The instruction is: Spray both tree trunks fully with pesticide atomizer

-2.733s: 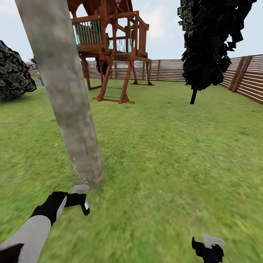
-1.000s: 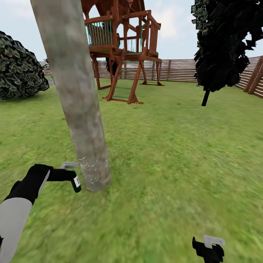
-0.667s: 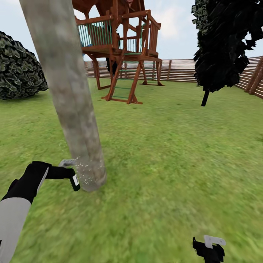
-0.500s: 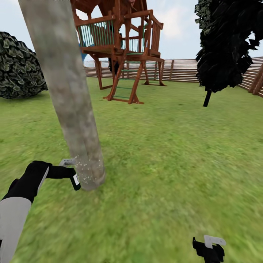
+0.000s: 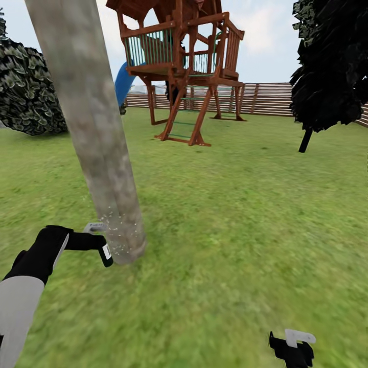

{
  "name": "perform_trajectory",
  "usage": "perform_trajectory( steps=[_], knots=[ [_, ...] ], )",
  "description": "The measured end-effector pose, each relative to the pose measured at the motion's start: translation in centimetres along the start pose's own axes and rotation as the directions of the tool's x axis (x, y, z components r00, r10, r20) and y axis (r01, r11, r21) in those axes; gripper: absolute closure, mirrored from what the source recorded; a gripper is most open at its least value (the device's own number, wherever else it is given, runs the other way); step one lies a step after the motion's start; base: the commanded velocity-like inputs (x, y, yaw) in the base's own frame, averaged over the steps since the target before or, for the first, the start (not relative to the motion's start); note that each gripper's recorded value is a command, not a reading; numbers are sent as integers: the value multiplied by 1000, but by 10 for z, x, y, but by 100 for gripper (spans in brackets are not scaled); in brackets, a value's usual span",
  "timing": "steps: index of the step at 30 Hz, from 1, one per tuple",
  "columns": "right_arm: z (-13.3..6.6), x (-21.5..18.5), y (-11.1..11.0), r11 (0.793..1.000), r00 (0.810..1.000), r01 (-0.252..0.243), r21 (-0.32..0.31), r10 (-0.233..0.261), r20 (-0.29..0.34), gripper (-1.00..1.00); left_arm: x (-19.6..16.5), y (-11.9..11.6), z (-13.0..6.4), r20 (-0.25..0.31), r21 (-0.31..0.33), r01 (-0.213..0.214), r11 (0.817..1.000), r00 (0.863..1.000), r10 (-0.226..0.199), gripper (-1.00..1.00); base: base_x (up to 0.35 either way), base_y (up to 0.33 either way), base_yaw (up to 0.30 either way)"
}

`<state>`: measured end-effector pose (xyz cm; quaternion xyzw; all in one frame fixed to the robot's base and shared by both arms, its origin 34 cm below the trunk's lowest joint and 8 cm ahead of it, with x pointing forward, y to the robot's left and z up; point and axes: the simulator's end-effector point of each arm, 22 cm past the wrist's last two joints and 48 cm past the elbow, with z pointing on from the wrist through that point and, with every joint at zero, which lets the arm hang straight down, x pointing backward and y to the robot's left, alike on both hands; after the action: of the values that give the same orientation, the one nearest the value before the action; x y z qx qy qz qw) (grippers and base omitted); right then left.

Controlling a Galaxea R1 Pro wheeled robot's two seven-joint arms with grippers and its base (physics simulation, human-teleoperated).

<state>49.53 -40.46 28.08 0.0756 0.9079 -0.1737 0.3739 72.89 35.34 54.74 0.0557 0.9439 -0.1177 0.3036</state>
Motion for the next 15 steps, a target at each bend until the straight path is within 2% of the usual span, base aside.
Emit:
perform_trajectory(
  steps=[6, 15],
  knots=[
    [0, 0, 0, 1000, 1000, 0, 0, 0, 0, -100, 1, 1, 0, 0, -1, 2, 1000, 1000, -2, 100, 11, -275, 14],
    [0, 0, 1, 1000, 1000, -1, -1, 1, 0, -100, 5, 3, -1, -22, -7, 17, 1000, 1000, -17, 100, 183, -234, 252]
  ],
)
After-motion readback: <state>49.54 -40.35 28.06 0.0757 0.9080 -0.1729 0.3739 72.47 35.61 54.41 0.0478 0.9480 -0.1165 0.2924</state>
